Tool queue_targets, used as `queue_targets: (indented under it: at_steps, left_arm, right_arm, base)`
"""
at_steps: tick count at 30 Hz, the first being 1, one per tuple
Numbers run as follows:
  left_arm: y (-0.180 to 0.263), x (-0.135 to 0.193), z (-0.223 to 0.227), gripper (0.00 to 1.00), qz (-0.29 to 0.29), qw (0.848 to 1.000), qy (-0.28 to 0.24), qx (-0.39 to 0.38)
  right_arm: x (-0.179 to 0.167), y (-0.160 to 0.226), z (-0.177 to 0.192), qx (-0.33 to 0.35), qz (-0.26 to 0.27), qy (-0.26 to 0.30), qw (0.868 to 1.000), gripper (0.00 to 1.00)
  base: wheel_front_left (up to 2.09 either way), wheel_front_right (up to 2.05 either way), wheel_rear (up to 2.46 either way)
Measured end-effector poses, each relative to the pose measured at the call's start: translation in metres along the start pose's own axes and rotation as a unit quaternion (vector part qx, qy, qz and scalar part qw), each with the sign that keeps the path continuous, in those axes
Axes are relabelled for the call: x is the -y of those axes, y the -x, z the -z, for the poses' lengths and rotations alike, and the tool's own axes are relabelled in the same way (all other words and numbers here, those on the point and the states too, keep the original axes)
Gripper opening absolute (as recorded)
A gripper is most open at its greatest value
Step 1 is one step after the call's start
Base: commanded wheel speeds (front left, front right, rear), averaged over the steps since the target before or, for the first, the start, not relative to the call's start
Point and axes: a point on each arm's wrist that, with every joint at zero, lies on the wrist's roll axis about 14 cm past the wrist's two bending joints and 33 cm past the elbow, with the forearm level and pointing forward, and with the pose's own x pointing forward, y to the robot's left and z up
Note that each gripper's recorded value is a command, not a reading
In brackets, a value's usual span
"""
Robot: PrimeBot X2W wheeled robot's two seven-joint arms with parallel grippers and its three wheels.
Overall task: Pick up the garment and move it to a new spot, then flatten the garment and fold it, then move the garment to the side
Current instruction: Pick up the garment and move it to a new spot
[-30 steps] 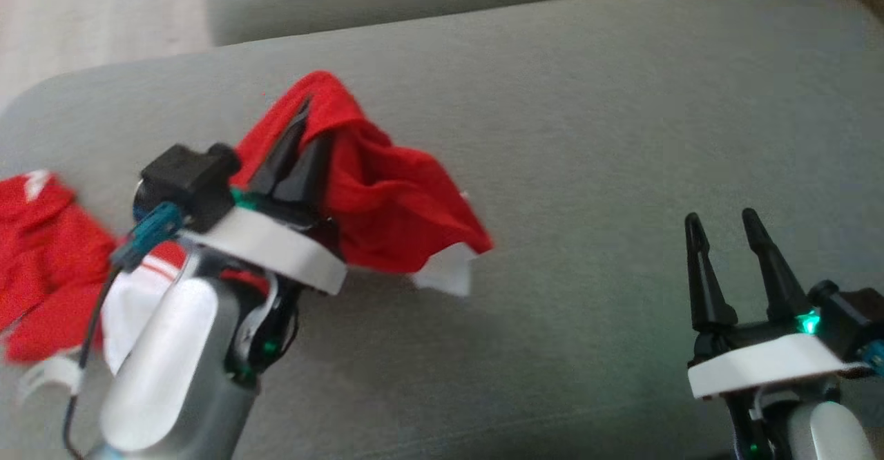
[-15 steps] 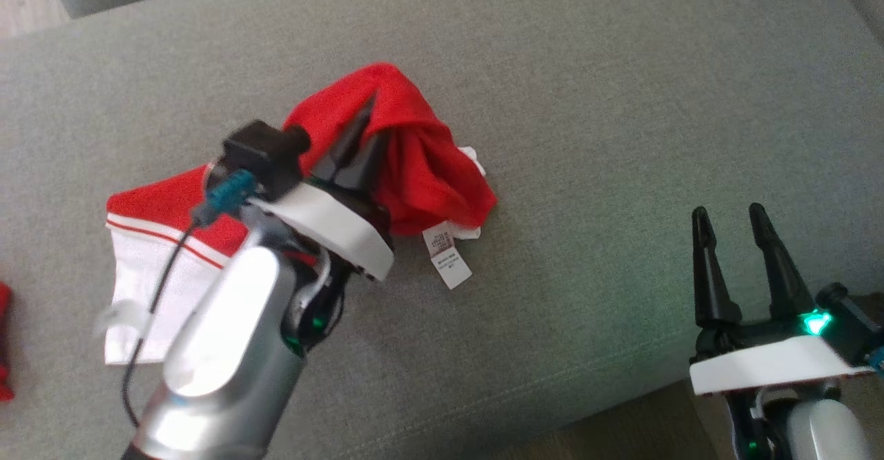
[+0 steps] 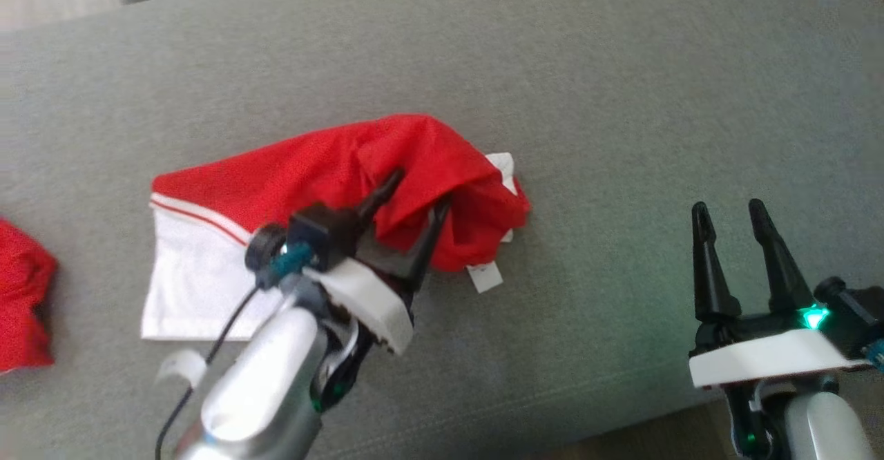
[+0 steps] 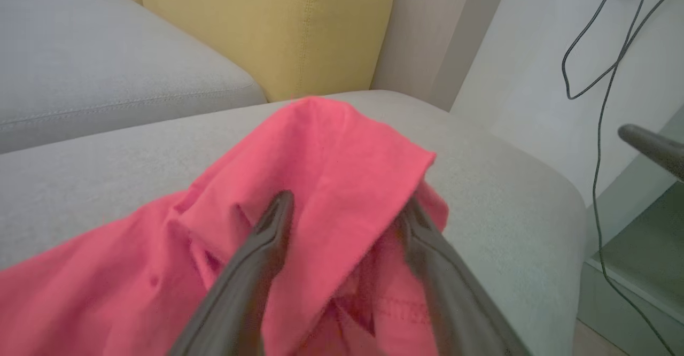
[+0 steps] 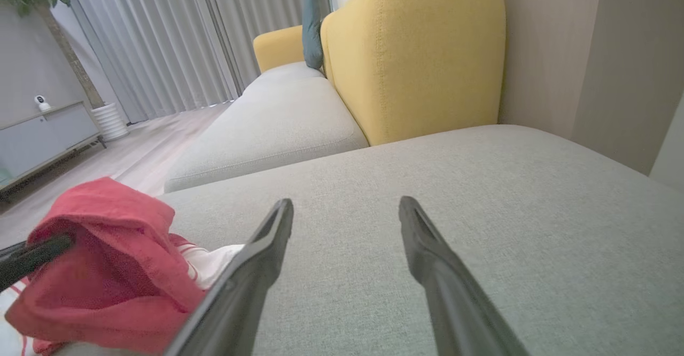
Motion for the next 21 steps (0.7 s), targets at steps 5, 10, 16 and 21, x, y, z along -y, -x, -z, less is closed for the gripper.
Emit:
queue_targets:
  at_steps: [5, 10, 16, 21]
  left_arm:
    - [0.029, -0.001, 0.004, 1.00, -0.030, 1.000, 0.004, 0.008]
    - [0.058, -0.021, -0.012, 1.00, -0.091, 0.995, -0.002, 0.043]
    - [0.097, -0.071, -0.045, 1.00, -0.199, 0.975, -0.028, 0.093]
    - [0.141, -0.105, -0.053, 1.00, -0.279, 0.954, -0.045, 0.100]
  right_arm:
    - [-0.015, -0.005, -0.003, 0.004, -0.025, 0.001, 1.000, 1.00]
    - [-0.029, -0.010, -0.006, 0.007, -0.048, 0.002, 0.999, 1.00]
    - [-0.043, -0.015, -0.009, 0.008, -0.071, 0.009, 0.997, 1.00]
    - [-0.053, -0.012, -0.012, 0.006, -0.086, 0.019, 0.996, 1.00]
  base:
    - [0.00, 0.00, 0.00]
    - [0.00, 0.00, 0.00]
    - [0.00, 0.00, 0.00]
    - [0.00, 0.00, 0.00]
